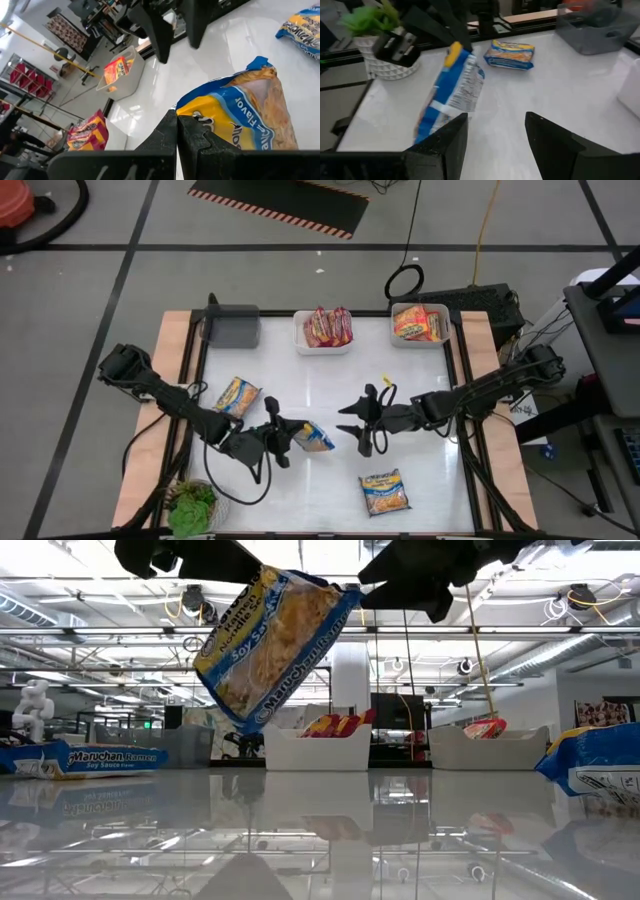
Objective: Sort Maruchan noodles
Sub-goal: Put the middle blue noodle pack into the black bin
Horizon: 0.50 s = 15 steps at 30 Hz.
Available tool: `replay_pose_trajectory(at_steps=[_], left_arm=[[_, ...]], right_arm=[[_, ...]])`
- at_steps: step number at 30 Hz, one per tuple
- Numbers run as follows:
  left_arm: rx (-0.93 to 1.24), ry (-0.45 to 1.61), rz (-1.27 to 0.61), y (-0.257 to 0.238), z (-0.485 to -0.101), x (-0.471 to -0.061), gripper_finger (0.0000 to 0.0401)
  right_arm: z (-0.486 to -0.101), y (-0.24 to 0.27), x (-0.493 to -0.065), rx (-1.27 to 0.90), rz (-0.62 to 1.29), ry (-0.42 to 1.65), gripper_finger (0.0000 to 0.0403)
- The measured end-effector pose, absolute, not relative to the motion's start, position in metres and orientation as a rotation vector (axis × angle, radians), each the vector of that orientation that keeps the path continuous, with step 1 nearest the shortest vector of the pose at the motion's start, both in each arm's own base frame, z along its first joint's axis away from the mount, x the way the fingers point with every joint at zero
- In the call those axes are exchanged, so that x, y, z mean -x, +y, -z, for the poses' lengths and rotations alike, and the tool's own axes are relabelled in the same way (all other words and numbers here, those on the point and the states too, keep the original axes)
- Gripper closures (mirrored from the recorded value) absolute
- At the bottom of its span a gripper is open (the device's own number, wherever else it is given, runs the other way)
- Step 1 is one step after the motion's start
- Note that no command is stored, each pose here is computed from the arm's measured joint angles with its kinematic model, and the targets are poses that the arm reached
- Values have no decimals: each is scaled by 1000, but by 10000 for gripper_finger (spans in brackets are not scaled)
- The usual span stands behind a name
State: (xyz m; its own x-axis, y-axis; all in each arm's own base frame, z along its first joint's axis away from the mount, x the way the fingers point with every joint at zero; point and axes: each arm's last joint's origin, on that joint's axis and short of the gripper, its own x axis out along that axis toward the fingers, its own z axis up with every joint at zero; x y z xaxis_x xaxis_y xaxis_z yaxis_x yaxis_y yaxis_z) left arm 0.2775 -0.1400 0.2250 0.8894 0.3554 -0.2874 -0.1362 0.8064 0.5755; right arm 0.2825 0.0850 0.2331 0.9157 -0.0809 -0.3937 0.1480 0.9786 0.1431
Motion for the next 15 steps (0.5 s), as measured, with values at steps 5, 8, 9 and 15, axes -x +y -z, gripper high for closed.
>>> replay_pose_trajectory(at_steps=[5,8,9,15], left_arm=[[-552,395,-290,-136,-225,-280,401],[-551,398,-299,-133,-225,-281,401],[-553,399,-302,-132,-226,-282,401],[-560,411,-320,-122,-225,-286,401]], right_arm=[[-234,89,-282,-211,97,391,210],[-234,92,-281,-215,86,392,201],[-236,94,-281,-216,81,391,195],[-249,108,-280,-170,90,338,150]])
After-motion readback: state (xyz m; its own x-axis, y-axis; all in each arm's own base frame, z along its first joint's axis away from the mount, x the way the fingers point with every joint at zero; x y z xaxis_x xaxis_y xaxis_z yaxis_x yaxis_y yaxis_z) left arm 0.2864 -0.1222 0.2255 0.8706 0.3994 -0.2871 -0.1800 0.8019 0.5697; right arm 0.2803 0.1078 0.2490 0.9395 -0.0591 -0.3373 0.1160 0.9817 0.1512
